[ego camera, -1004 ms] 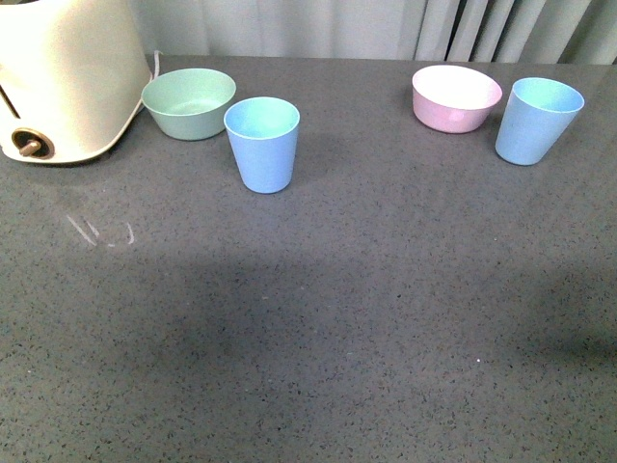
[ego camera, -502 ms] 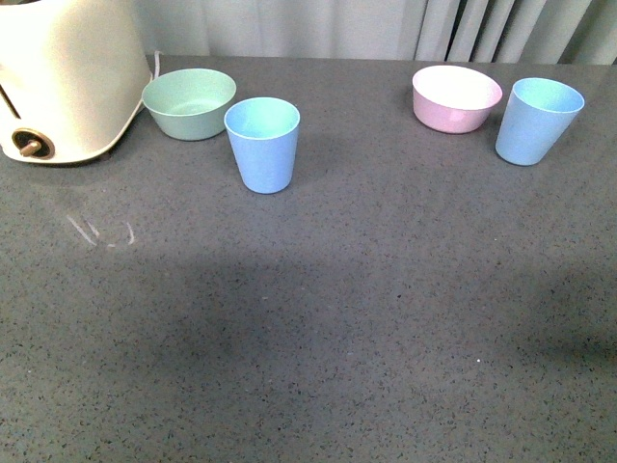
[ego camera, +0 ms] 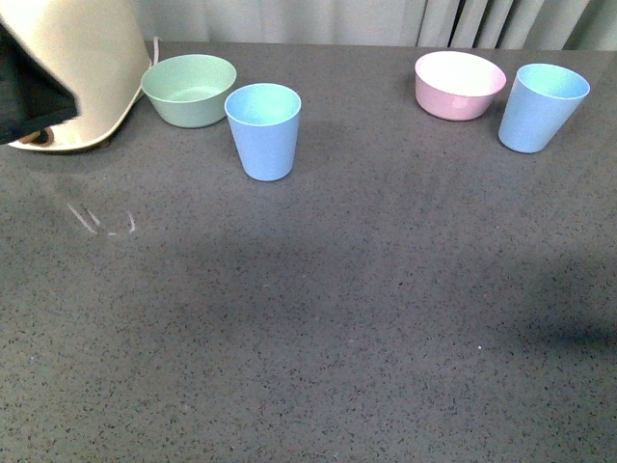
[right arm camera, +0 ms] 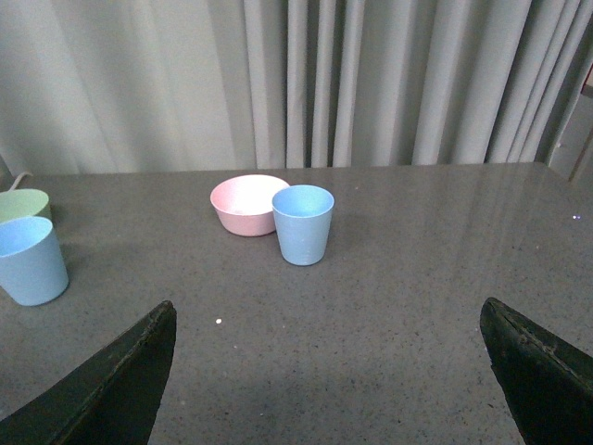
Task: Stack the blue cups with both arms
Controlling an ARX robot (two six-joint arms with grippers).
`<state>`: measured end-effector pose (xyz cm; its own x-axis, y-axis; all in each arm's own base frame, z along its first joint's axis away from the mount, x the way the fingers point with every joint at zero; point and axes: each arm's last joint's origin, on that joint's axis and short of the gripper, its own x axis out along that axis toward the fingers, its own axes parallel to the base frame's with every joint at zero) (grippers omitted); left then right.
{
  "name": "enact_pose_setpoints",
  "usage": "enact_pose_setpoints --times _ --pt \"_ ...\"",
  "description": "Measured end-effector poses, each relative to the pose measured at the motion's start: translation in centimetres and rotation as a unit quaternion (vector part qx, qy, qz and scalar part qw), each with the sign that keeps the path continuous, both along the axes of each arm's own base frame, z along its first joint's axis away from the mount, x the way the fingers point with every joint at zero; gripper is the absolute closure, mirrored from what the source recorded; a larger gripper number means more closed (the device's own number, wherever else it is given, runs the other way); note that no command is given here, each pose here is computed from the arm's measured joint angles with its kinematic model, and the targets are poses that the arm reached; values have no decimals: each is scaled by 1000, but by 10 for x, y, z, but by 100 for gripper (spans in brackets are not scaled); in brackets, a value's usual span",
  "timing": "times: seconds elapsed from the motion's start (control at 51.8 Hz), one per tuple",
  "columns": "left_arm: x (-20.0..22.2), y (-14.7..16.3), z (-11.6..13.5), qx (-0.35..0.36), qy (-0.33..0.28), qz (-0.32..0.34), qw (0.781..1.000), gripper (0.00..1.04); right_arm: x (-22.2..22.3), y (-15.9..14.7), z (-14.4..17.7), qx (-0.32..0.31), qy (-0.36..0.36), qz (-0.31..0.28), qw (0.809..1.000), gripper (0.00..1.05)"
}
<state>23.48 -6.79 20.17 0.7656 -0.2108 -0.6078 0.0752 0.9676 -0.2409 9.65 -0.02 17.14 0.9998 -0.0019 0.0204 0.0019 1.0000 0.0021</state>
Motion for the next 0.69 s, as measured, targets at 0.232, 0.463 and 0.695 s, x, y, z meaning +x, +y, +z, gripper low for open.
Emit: enact_pose_setpoints --times 0.232,0.463,0.695 --pt "80 -45 -16 -4 49 -3 999 9 0 0 0 0 0 0 1000 9" --pt "123 -60 -35 3 71 12 997 9 0 0 0 0 0 0 1000 9" --pt "149 -68 -40 -3 75 19 997 9 0 0 0 0 0 0 1000 9"
